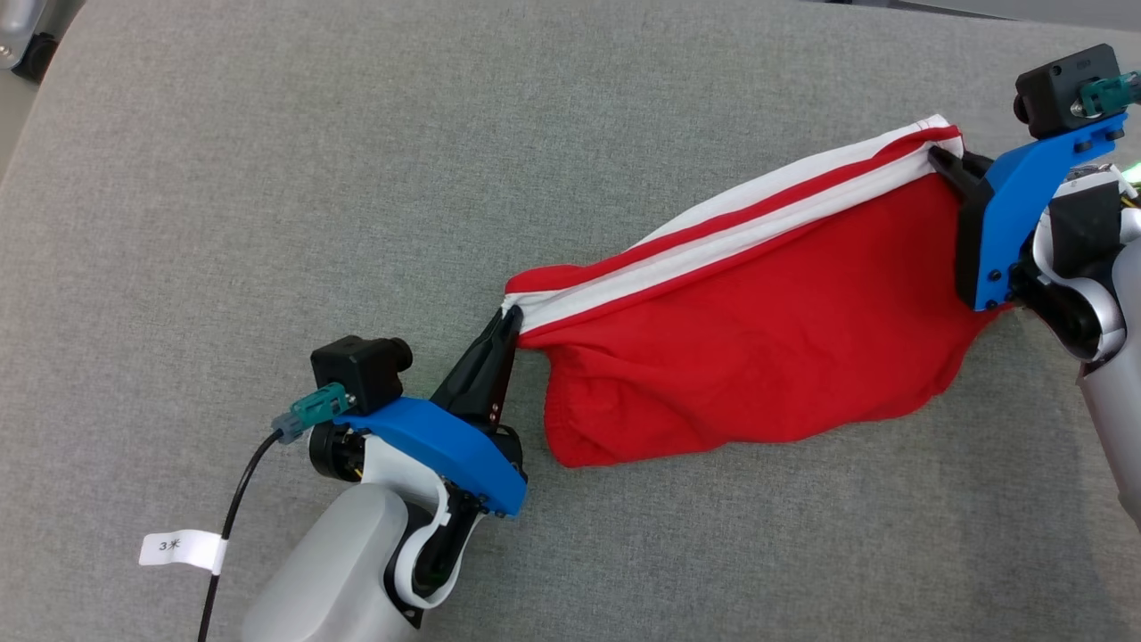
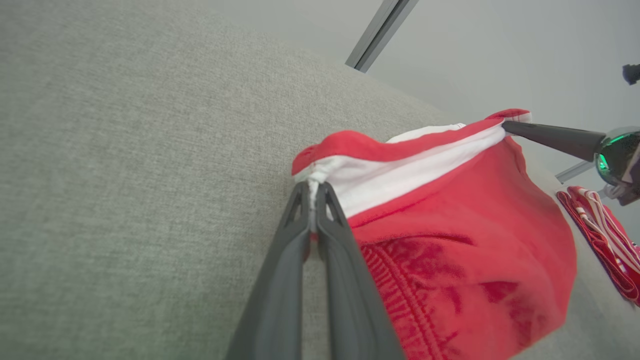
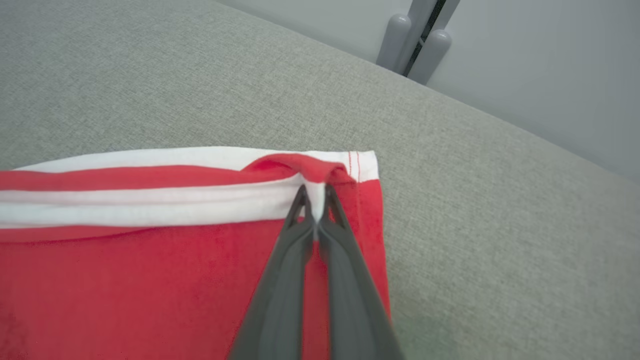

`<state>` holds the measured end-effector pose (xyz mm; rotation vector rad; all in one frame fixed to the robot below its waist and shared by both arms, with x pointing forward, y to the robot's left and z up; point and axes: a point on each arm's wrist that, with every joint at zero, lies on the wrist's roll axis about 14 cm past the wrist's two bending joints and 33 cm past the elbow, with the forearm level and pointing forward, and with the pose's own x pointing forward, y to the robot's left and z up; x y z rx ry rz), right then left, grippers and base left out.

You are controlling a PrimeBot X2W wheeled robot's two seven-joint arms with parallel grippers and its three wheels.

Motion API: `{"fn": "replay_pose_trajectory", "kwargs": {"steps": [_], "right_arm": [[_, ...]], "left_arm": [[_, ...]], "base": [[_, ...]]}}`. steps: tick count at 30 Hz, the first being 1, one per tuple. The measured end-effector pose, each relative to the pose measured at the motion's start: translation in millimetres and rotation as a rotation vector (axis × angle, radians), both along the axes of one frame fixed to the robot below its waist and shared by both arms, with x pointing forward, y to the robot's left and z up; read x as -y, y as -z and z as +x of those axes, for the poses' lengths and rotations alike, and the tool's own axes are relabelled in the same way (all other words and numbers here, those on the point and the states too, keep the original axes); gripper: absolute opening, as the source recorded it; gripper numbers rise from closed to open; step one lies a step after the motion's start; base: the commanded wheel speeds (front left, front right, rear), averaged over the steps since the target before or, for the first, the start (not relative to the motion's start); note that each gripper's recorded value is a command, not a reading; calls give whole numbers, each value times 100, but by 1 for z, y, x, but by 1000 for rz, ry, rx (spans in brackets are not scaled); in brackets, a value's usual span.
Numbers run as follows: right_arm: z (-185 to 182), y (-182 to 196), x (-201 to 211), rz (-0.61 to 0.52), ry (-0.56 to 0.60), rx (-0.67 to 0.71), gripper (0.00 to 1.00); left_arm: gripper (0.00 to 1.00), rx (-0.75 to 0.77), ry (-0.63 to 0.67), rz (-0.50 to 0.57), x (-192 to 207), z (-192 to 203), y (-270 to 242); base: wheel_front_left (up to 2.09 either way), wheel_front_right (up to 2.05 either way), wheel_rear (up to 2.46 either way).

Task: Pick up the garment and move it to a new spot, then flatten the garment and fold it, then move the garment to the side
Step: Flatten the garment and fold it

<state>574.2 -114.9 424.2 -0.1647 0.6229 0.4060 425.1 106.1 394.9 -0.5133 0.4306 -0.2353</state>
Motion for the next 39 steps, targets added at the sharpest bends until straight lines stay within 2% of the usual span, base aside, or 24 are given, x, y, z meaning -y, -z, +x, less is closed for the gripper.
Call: {"fn": "replay_pose_trajectory", "kwargs": {"steps": [1,2,3,4,5,12,19,23,26,29,33,39], "right_arm": [[1,4,-2,3,-2,-5,0],[2,8,-3,6,-1,-15,0],[3,11,-4,8,1,-26,0],[3,14,-5,12,0,-30,32],[4,16,-6,12,0,-33,100],[9,-6,-13,76,6,51,100],[-3,-24,6,115,59,82,100],[-17,-17,26,134,120,56,100],[-22,-7,37,140,158,34,100],[-24,2,42,163,195,12,100],[-23,15,41,199,236,-13,100],[-17,39,37,215,284,-65,100]], "left_arm": [[4,-2,2,-1,0,1,2],[16,-8,4,2,0,1,4],[60,-13,9,0,2,1,6],[100,-17,14,-1,3,0,7],[100,-20,15,-4,4,1,7],[100,35,-3,-8,2,6,-6],[100,146,-120,-6,-28,0,-30],[100,208,-178,56,-53,-2,-42],[100,318,-215,101,-69,5,-70],[100,345,-248,166,-82,-3,-72],[100,395,-226,285,-86,-5,-80],[100,387,-199,361,-85,-11,-73]], "base": [[0,0,0],[0,0,0],[0,0,0],[0,0,0],[0,0,0],[0,0,0],[0,0,0],[0,0,0],[0,0,0],[0,0,0],[0,0,0],[0,0,0]]}}
